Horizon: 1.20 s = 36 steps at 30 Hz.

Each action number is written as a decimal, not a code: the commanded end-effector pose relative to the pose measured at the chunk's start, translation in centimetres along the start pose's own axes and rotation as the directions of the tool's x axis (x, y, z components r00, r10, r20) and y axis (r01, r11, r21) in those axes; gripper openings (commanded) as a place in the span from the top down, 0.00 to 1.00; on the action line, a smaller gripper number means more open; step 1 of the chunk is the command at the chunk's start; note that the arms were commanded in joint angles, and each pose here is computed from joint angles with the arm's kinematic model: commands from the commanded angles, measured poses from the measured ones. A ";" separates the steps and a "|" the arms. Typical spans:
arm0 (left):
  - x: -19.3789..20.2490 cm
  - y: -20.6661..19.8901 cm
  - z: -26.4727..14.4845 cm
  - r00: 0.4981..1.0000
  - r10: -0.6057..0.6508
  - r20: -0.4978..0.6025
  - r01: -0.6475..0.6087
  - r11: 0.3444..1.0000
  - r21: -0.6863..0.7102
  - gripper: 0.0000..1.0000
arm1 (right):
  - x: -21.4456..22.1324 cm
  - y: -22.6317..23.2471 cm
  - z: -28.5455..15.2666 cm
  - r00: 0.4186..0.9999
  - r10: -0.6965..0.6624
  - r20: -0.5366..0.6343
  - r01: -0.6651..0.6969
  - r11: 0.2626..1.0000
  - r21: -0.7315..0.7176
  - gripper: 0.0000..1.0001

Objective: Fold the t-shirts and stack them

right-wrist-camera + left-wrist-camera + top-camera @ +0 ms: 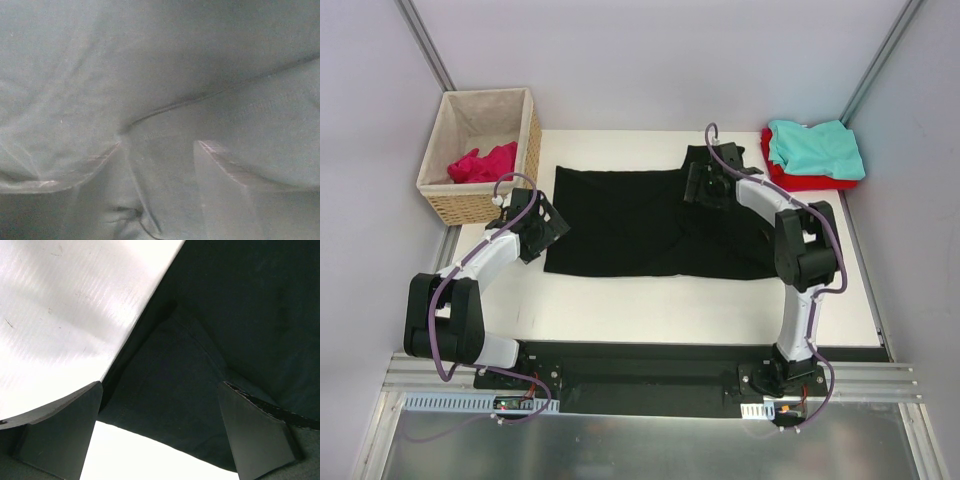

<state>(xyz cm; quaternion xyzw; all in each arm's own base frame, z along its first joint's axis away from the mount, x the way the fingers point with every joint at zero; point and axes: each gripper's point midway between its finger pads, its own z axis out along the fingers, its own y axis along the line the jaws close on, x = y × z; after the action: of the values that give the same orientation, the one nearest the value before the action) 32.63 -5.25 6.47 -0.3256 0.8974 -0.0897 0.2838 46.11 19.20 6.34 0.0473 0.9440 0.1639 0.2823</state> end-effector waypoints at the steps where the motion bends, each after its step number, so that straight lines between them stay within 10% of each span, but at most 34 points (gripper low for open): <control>1: -0.2 0.2 0.2 0.999 0.030 0.021 -0.030 0.999 -0.022 0.01 | -1.7 0.6 -0.8 0.998 -0.023 0.050 0.023 1.000 0.004 0.04; 12: -0.7 -0.9 -0.8 0.999 0.021 0.036 -0.022 0.999 0.026 0.01 | -2.5 0.8 -12.8 0.970 -0.108 0.219 0.100 0.994 0.049 0.04; 20: 0.0 -4.3 0.0 0.997 0.055 -0.052 -0.047 0.989 0.141 0.01 | 7.2 -5.2 -11.2 0.992 -0.072 0.101 0.057 0.988 0.146 0.04; 36: 1.5 -11.8 2.5 0.981 0.146 -0.129 -0.098 0.942 0.322 0.03 | 10.9 -7.4 -10.8 0.996 -0.051 0.078 0.038 0.986 0.161 0.04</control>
<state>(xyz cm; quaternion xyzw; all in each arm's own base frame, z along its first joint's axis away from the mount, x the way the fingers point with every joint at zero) 37.50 -13.33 5.77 -0.2299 0.9196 -0.2039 0.2448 30.27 11.24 5.42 0.0463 0.9534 0.0713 0.2895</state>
